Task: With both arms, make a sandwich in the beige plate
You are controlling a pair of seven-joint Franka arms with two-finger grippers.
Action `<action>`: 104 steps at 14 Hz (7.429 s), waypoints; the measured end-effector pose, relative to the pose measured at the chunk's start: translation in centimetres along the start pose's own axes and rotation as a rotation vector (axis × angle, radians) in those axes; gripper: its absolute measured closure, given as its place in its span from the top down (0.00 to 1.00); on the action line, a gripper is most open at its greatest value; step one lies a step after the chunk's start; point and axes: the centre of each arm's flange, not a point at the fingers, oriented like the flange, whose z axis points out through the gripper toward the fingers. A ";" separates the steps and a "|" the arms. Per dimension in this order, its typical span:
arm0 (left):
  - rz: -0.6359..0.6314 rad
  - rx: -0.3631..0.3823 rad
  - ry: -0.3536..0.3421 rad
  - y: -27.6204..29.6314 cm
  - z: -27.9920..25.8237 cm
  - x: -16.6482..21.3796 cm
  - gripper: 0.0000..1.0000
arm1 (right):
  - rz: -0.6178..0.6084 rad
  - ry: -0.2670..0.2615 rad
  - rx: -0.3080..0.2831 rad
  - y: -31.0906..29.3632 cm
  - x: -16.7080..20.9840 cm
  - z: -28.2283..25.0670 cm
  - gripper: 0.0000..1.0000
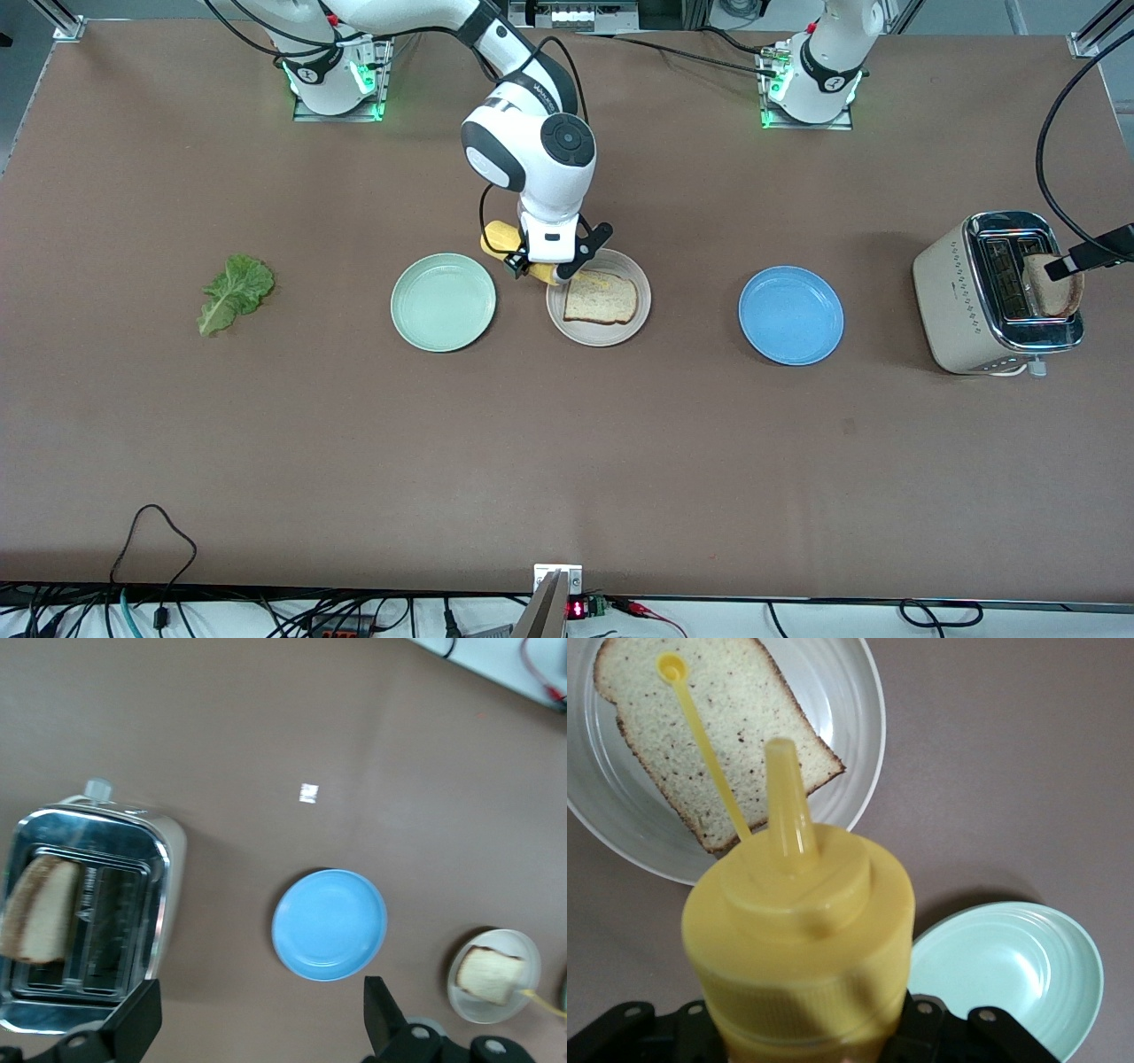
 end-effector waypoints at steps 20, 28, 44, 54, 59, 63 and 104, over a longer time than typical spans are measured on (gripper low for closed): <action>0.284 0.155 0.009 13.6 0.4 -3.8 1.00 | -0.038 0.080 0.180 30.5 -18.6 -4.8 0.52; 0.254 0.172 0.012 12.3 0.2 -3.3 1.00 | -0.269 0.346 0.353 37.1 -26.7 0.9 0.52; 0.234 0.184 -0.014 11.3 -0.3 -4.1 1.00 | -0.518 1.033 0.411 38.3 -37.5 13.4 0.52; 0.234 0.182 -0.015 11.3 -0.2 -4.2 1.00 | -0.507 1.125 0.453 36.6 -38.0 20.3 0.52; 0.233 0.182 -0.016 11.3 -0.2 -4.2 1.00 | -0.472 1.139 0.465 36.3 -38.0 21.2 0.52; 0.232 0.183 -0.016 11.2 -0.1 -4.2 1.00 | -0.447 1.157 0.476 36.3 -38.5 22.1 0.52; 0.162 0.105 -0.029 8.2 -0.3 -3.5 1.00 | 0.083 0.768 0.547 49.0 -48.4 10.4 1.00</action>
